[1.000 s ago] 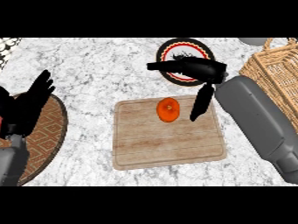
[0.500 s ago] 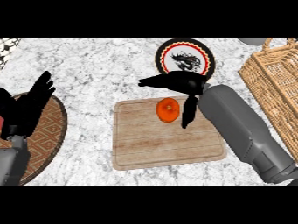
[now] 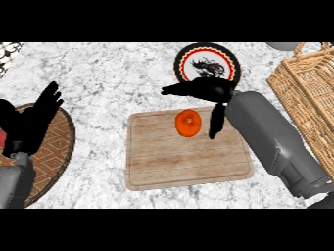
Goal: Pick the squash from the cutting board and place it in the basket
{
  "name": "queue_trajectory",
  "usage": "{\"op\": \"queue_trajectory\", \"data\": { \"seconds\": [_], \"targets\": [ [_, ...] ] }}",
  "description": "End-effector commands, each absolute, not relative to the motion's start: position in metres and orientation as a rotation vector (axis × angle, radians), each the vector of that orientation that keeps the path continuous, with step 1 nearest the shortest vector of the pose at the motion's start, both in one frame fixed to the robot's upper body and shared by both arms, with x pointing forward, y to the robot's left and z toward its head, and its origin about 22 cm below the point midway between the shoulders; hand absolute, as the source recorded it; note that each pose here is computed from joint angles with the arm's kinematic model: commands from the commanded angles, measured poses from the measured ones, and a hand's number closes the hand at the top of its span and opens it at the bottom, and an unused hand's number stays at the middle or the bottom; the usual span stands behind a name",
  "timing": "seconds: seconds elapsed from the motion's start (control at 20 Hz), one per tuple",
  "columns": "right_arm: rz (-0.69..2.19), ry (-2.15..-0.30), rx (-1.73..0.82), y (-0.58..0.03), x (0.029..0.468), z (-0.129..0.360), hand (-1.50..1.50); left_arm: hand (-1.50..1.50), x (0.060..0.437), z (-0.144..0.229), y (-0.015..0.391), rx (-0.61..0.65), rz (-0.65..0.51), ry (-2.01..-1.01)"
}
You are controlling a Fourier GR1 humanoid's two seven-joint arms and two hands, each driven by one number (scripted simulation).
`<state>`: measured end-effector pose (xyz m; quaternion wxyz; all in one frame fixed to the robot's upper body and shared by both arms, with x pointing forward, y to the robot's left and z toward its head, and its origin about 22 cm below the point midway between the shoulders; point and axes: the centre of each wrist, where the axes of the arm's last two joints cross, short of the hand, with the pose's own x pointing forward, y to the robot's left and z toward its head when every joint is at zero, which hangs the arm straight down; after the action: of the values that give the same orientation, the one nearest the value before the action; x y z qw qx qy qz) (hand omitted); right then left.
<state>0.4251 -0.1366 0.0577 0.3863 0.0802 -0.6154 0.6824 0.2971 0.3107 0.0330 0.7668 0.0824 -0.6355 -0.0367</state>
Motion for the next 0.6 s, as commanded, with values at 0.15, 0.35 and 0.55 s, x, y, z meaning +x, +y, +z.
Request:
{"op": "queue_trajectory", "data": {
  "seconds": [0.15,0.35,0.55],
  "targets": [
    [1.734,-1.561,0.321,-0.153,0.431,0.054,-1.50,0.00,0.301,0.041,0.305,0.184,-0.065,-1.386],
    [1.756,-1.578,0.368,-0.136,0.410,0.023,-1.50,0.00,0.300,0.041,0.319,0.180,-0.073,-1.390],
    [1.789,-1.557,0.296,-0.156,0.424,0.035,-1.50,0.00,0.292,0.039,0.319,0.172,-0.071,-1.387]
  ]
}}
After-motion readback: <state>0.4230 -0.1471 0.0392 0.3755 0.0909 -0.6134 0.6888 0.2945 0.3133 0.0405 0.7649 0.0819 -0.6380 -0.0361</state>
